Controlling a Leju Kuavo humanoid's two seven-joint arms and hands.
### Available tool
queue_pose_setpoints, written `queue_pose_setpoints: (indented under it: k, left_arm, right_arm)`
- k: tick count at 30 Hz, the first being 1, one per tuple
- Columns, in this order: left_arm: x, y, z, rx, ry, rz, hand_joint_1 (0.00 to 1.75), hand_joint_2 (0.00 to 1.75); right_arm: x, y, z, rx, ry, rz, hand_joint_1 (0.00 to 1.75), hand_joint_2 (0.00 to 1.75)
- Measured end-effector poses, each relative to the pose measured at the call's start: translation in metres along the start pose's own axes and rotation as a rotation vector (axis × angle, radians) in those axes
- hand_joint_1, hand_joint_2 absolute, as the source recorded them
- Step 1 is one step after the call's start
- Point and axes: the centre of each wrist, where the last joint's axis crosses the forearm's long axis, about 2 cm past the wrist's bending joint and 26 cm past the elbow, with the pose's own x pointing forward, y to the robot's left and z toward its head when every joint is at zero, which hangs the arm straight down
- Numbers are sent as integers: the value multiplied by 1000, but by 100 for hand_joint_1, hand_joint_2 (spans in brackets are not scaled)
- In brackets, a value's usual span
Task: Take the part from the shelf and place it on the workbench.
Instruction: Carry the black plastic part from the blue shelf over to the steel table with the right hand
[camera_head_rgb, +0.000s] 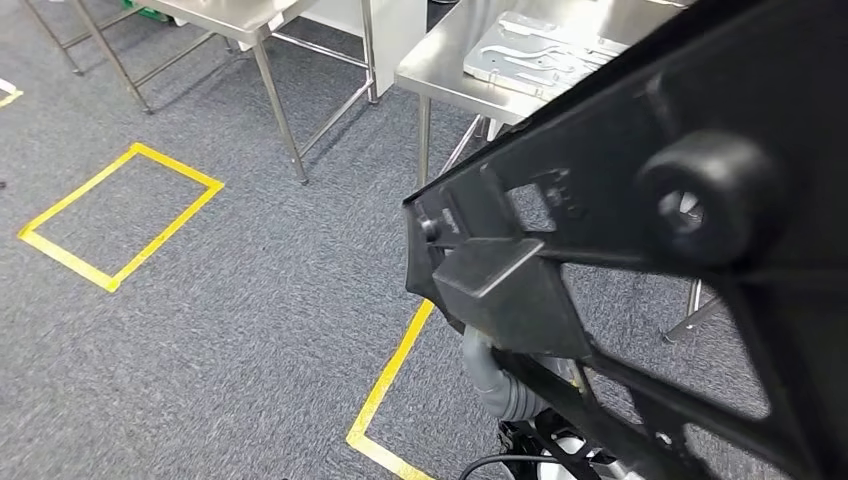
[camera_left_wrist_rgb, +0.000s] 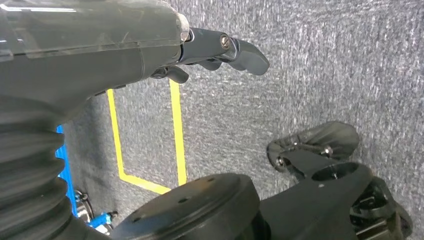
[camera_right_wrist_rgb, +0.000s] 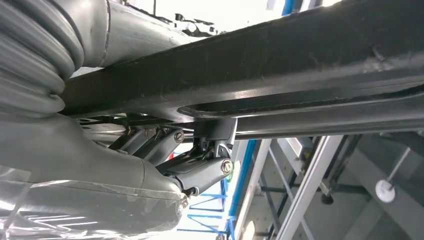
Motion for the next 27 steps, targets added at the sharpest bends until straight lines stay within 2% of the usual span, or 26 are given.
queue_pose_setpoints:
  k: [27]
  left_arm:
    - [-4,0,0,-1,6,4,0,175]
  right_arm:
    - [3,2,-2,6,-6,5,169,175]
